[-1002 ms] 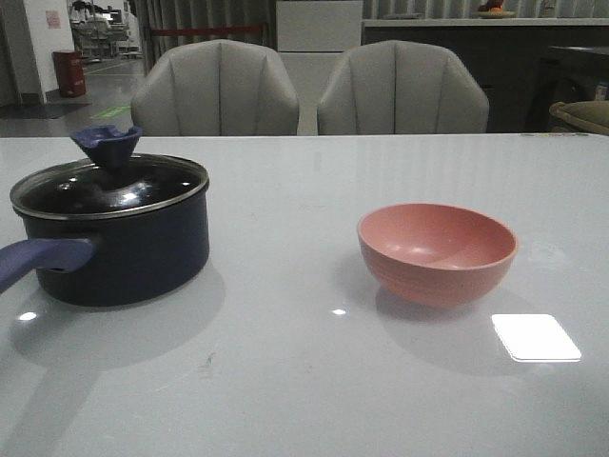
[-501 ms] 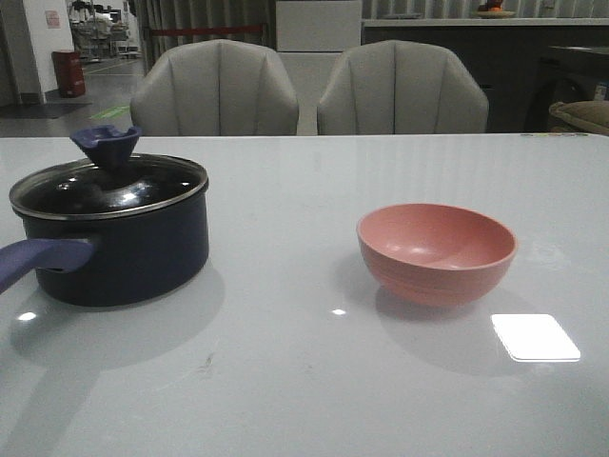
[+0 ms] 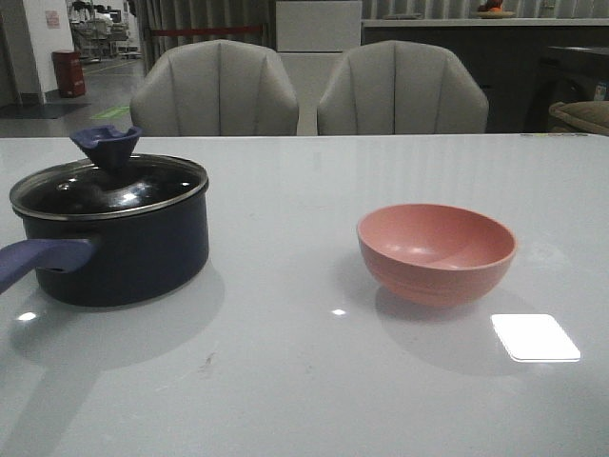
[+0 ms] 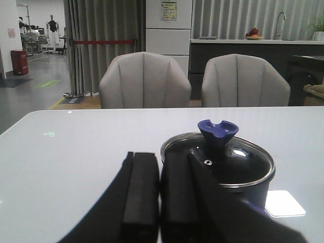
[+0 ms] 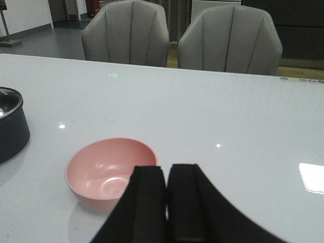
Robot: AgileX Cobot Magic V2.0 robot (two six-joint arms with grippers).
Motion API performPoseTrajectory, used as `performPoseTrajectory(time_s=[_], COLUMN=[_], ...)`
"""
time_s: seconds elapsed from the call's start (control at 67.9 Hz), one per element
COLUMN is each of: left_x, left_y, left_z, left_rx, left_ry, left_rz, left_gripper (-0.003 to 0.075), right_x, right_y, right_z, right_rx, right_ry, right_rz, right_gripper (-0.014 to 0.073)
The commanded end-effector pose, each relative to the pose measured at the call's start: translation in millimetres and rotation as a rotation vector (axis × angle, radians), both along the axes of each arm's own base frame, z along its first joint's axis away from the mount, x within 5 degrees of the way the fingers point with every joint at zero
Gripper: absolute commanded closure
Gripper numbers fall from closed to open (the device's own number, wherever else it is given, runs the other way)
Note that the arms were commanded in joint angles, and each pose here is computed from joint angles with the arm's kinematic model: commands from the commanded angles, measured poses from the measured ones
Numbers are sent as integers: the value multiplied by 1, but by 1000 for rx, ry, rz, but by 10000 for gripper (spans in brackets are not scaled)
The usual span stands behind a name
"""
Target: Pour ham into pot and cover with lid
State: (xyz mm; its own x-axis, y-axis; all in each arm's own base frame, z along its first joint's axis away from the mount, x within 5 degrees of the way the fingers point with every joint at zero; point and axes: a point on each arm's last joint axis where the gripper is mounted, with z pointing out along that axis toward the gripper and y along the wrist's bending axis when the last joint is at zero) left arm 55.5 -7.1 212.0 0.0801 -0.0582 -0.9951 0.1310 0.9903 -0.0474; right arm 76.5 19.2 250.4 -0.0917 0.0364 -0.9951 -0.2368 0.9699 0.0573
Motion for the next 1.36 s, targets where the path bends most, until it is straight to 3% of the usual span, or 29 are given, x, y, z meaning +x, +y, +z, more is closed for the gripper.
performPoseTrajectory(time_s=[0.0, 0.192, 0.516, 1.341], left_x=[-2, -2, -2, -2], left_y=[0, 0, 0, 0], left_z=[1, 1, 1, 1], left_rx=[-17, -17, -17, -17], left_ry=[-76, -76, -76, -76], left_rz=[-1, -1, -1, -1], left_gripper=[589, 589, 589, 589], right_x=[-5, -16, -23, -23], right_y=[-4, -11, -13, -13], right_z=[17, -1, -38, -39], right_rx=[22, -7, -20, -22], right_ry=[-143, -201, -240, -232], right_rz=[-36, -113, -127, -127], right_gripper=[430, 430, 430, 430])
